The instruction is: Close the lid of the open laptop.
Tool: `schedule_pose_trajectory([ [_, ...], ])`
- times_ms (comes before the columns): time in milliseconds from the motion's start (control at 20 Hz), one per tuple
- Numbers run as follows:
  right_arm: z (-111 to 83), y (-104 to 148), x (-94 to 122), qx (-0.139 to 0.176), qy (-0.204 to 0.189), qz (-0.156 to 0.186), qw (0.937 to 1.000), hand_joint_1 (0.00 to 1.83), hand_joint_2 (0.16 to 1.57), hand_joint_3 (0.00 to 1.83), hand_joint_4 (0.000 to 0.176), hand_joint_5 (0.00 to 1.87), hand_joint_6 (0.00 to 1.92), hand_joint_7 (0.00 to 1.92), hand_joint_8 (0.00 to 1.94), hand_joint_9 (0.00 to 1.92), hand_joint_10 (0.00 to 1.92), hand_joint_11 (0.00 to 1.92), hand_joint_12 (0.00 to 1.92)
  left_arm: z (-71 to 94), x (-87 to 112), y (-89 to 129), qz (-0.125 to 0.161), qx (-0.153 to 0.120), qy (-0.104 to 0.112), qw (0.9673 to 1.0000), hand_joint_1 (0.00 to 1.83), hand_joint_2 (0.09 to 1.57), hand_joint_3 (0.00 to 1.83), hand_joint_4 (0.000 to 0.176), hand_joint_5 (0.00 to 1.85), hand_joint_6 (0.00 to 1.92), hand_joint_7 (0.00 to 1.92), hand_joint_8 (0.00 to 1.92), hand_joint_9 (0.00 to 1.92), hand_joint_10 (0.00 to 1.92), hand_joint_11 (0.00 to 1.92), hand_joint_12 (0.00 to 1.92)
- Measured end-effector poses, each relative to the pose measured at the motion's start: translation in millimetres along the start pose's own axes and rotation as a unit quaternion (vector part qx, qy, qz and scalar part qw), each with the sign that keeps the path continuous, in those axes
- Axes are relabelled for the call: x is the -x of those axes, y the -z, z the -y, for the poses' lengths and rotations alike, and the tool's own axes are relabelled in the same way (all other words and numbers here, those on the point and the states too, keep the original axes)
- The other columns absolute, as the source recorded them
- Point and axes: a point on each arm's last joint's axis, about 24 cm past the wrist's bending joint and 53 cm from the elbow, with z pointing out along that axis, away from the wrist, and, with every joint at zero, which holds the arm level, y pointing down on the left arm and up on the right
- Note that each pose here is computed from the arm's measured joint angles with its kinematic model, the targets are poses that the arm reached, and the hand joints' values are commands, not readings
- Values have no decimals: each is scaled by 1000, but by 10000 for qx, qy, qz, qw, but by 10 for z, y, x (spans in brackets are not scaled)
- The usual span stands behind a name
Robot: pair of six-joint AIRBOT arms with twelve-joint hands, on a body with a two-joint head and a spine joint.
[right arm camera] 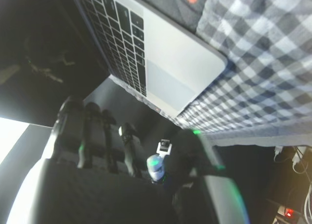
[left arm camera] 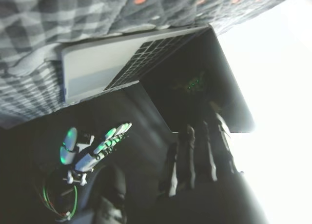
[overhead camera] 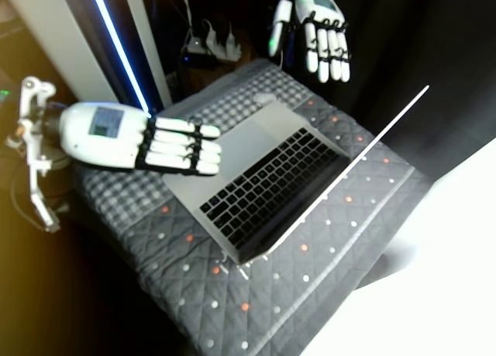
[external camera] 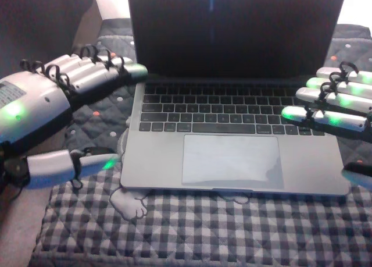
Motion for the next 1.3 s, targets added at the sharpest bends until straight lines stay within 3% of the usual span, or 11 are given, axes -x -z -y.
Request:
schedule_pose_trajectory([
  [100, -2, 3, 10, 6, 8, 13, 10000, 472, 1369, 26, 109, 0, 0, 0, 0, 0, 0, 0, 0, 17, -14, -1, -10, -5, 29, 10000, 556, 1370, 8, 42, 96, 35, 128, 7, 93, 227, 0, 947],
  [200, 16, 5, 21, -5, 28, 22, 10000, 525, 1385, 21, 99, 0, 0, 0, 0, 0, 0, 0, 0, 18, -75, -11, -84, 5, 61, 9999, 520, 1391, 6, 0, 170, 27, 200, 7, 164, 180, 0, 1216],
  [300, 63, 3, 49, -49, 21, 68, 10000, 495, 1372, 11, 81, 0, 0, 0, 0, 0, 0, 0, 0, 13, -265, -38, -317, 48, 152, 9994, 382, 1455, 9, 31, 134, 3, 140, 0, 113, 110, 0, 1015],
  [350, 86, -1, 63, -78, -10, 100, 9999, 469, 1376, 11, 127, 0, 0, 0, 0, 0, 0, 0, 0, 28, -441, -53, -596, 5, 220, 9980, 402, 1448, 2, 38, 134, 1, 150, 2, 107, 83, 0, 858],
  [500, 84, -1, 104, -59, -25, 182, 9998, 414, 1377, 7, 63, 0, 0, 0, 0, 0, 0, 0, 0, 15, -708, -75, -961, 41, 427, 9944, 411, 1425, 0, 21, 141, 6, 139, 3, 94, 49, 0, 721],
  [650, 73, 0, 121, -36, -27, 217, 9998, 390, 1379, 6, 79, 0, 0, 0, 0, 0, 0, 0, 0, -27, -910, -69, -1218, 140, 572, 9908, 431, 1424, 0, 8, 149, 6, 152, 4, 123, 50, 0, 585],
  [750, 64, -4, 119, -20, -29, 222, 9997, 378, 1354, 0, 59, 0, 0, 0, 0, 0, 0, 0, 0, -101, -1053, -30, -1364, 247, 818, 9870, 401, 1425, 0, 5, 124, 1, 132, 0, 86, 29, 0, 504],
  [900, 48, -17, 129, 16, -61, 274, 9996, 408, 1371, 3, 66, 0, 0, 0, 0, 0, 0, 0, 0, -105, -1081, -48, -1311, 229, 972, 9863, 364, 1418, 0, 39, 148, 8, 132, 4, 103, 26, 0, 750],
  [1050, 40, -35, 145, 46, -42, 301, 9995, 358, 1385, 7, 63, 0, 0, 0, 0, 0, 0, 0, 0, -92, -1099, -52, -1286, 223, 1041, 9860, 352, 1422, 0, 41, 125, 5, 118, 3, 86, 9, 0, 444],
  [1250, 58, -127, 499, 153, 18, 830, 9964, 347, 1297, 0, 158, 0, 0, 0, 0, 0, 0, 0, 0, -100, -1121, -33, -1314, 238, 1062, 9853, 227, 1452, 6, 55, 102, 2, 92, 1, 59, 6, 0, 306],
  [1300, 64, -154, 582, 167, 0, 958, 9953, 328, 1296, 0, 147, 0, 0, 0, 0, 0, 0, 0, 0, -101, -1122, -33, -1317, 240, 1064, 9853, 249, 1450, 2, 51, 111, 4, 99, 3, 67, 8, 0, 330],
])
